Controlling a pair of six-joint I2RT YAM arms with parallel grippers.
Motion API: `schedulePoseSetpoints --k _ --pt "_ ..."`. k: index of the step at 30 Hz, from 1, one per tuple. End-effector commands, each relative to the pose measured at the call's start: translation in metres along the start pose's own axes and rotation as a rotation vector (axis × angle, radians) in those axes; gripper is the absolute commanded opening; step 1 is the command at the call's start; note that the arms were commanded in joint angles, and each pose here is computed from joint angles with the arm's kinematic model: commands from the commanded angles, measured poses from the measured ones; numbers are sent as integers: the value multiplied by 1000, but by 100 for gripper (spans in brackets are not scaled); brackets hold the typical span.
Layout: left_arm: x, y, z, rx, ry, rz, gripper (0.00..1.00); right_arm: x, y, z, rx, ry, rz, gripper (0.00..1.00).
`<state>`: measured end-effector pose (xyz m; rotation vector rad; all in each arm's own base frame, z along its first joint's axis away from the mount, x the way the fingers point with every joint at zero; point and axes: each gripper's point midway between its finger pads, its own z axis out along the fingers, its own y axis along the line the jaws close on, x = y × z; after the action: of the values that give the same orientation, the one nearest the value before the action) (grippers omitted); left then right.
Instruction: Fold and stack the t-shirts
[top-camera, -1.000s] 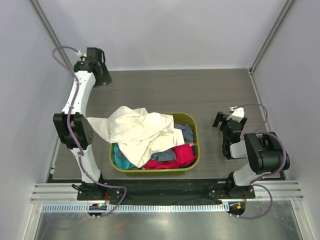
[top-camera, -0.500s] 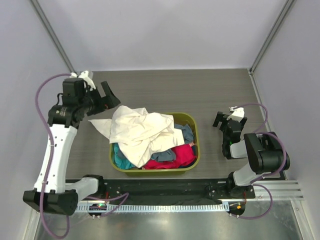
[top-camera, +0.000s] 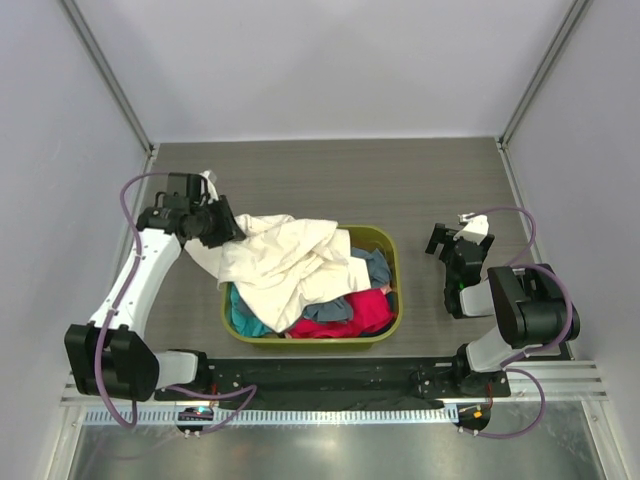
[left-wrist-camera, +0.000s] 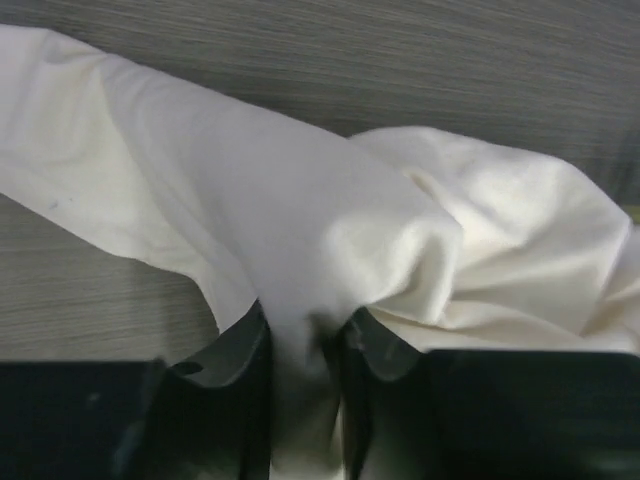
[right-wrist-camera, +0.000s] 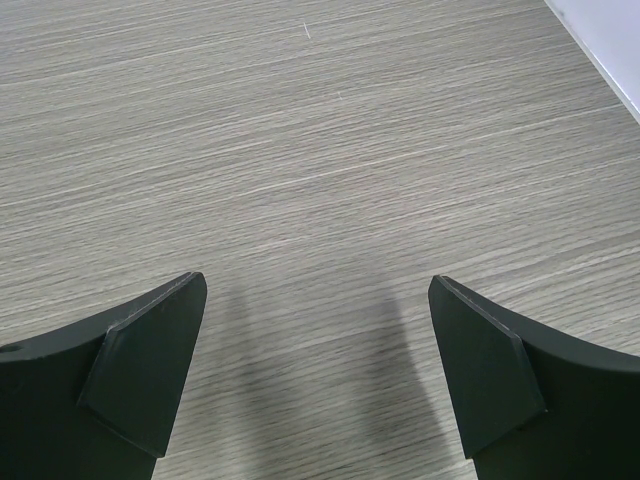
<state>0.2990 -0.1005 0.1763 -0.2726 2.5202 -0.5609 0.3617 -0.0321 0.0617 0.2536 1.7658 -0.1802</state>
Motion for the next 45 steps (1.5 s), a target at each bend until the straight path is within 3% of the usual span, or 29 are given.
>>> schedulePoseSetpoints --k 1,2,3,5,7,10,13,14,18,20,22,26,27,30,31,36,45 --pt "-54 -31 -36 59 -216 31 19 -28 3 4 -2 -97 34 100" --pt "-61 -31 -43 42 -245 32 5 -27 3 4 -2 -96 32 100" --pt "-69 -25 -49 -7 -280 23 0 -28 3 4 -1 -98 34 100" --pt "-89 -29 -68 -35 -343 23 0 -28 3 5 -2 -99 34 100" --pt "-110 -35 -85 -50 -403 29 10 -27 3 4 -2 -95 33 100" --pt "-135 -18 -107 -170 -491 -17 3 -27 3 4 -2 -95 33 100" --pt "-169 19 -143 -288 -650 -183 0 -28 3 4 -2 -97 34 100" --pt "-186 57 -158 -322 -719 -293 0 -27 3 4 0 -96 33 100" --pt "-205 119 -164 -244 -740 -595 0 -28 4 4 -2 -99 34 100" --pt "-213 135 -162 -219 -771 -656 0 -27 3 4 0 -96 33 100" --pt "-207 145 -138 -213 -717 -680 0 -28 3 4 -2 -97 34 100" --pt "-190 132 -85 -109 -559 -648 31 -28 3 4 -1 -98 35 100" --pt "-182 129 -75 -105 -520 -619 52 -27 3 4 -3 -95 33 100" --pt "-153 111 -50 -92 -417 -525 80 -28 3 4 -1 -98 34 100" --pt "-144 109 -48 -104 -396 -502 85 -27 3 4 0 -95 33 100" --pt "-74 93 -55 -152 -332 -370 89 -27 3 4 0 -96 32 100" --pt "6 77 -89 -102 -445 -288 91 -27 3 4 -2 -95 34 100"
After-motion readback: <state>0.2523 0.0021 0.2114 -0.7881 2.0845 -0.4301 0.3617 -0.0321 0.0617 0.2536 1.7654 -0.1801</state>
